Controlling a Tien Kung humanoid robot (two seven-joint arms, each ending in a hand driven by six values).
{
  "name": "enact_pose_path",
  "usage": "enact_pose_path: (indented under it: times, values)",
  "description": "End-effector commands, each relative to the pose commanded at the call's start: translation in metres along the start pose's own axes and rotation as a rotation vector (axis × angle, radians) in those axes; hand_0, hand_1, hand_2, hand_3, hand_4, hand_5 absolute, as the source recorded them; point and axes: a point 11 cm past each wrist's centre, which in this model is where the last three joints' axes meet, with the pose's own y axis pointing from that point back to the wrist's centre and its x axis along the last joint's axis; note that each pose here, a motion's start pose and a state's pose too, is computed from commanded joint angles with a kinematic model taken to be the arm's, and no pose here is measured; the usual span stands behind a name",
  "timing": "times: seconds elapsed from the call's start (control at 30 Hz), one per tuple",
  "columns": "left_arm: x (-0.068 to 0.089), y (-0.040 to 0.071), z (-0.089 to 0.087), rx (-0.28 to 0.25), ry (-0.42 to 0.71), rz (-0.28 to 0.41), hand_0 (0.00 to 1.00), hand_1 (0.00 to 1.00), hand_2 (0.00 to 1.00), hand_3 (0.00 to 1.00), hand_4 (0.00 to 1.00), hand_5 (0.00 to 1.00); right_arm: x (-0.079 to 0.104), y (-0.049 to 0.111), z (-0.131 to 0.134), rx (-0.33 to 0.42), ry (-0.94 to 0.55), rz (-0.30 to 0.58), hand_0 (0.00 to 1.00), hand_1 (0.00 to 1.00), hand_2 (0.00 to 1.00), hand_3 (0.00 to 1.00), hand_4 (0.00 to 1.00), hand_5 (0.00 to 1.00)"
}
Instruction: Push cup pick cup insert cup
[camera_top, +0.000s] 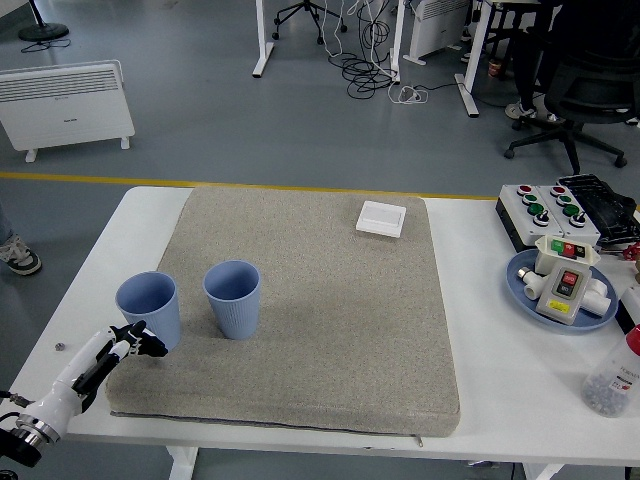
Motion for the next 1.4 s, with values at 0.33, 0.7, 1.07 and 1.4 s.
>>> enact_pose_path:
  times: [0.33,0.7,1.07,1.4]
  values:
    - [0.0,-0.01,0.007,-0.022,0.026,-0.006,0.607,0.556,0.505,0.458,0.61,0.998,-0.001,0.0,0.001,-0.002,0.001,-0.001,0.677,0.591,0.602,0.578,0.099,0.569]
    - [0.002,-0.022,0.014,-0.036,0.035,-0.001,0.615,0.56,0.508,0.46,0.61,0.998,-0.001,0.0,0.002,-0.004,0.005,-0.001,0.676,0.591,0.602,0.578,0.098,0.57]
    - [-0.005,-0.038,0.01,-0.023,0.049,0.005,0.627,0.569,0.513,0.461,0.607,0.998,-0.003,0.0,0.003,-0.007,0.013,-0.001,0.676,0.591,0.602,0.578,0.098,0.57]
    - [0.001,-0.044,0.007,-0.007,0.022,0.015,0.645,0.577,0.522,0.464,0.601,0.998,-0.003,0.0,0.003,-0.006,0.013,-0.002,0.676,0.591,0.602,0.577,0.098,0.57]
